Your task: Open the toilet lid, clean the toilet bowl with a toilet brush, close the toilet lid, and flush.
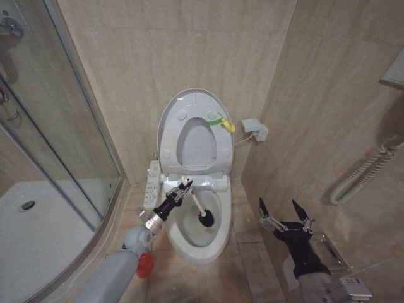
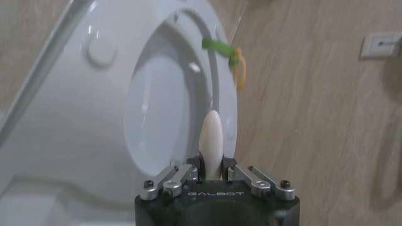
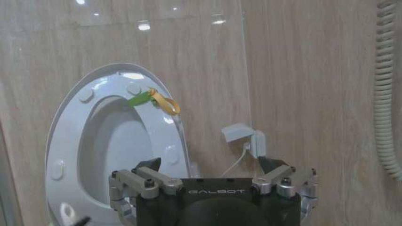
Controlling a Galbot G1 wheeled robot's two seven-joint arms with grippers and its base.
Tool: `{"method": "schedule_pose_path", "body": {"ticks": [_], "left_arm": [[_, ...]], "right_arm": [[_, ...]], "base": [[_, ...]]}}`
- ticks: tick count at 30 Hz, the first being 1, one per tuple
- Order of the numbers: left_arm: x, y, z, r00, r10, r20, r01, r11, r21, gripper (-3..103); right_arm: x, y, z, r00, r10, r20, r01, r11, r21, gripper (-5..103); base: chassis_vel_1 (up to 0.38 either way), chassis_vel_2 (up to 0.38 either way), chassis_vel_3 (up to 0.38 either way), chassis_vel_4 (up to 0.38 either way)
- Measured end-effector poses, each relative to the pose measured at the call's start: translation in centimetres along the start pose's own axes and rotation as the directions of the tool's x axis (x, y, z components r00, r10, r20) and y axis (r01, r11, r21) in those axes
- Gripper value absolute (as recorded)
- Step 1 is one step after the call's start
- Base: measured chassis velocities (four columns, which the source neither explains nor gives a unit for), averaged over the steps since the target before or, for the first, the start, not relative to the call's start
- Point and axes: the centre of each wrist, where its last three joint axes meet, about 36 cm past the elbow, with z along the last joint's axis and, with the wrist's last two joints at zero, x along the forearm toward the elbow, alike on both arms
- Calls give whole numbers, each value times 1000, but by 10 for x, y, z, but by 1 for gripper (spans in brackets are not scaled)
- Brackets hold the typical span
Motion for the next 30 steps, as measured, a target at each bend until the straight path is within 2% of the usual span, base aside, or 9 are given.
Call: {"method": "schedule_pose_path", "body": {"ticks": [5, 14, 21, 26, 30], "left_arm": [[0, 3, 27, 999, -3, -44, 3, 1000, -4, 21], [1, 18, 64, 993, 16, -114, -27, 995, -95, 21], [-14, 10, 56, 994, 56, -92, -65, 993, -103, 21], [-34, -11, 44, 994, 104, -33, -106, 992, -69, 21], [-33, -13, 52, 994, 101, -36, -103, 993, -56, 21]], "right_arm": [[0, 0, 0, 1000, 0, 0, 0, 1000, 0, 100], [0, 0, 0, 1000, 0, 0, 0, 1000, 0, 100], [0, 0, 0, 1000, 0, 0, 0, 1000, 0, 100], [0, 0, 0, 1000, 0, 0, 0, 1000, 0, 100], [0, 0, 0, 1000, 0, 0, 0, 1000, 0, 100]], "base": [[0, 0, 0, 0], [0, 0, 0, 0], [0, 0, 0, 0], [0, 0, 0, 0], [0, 0, 0, 0]]}}
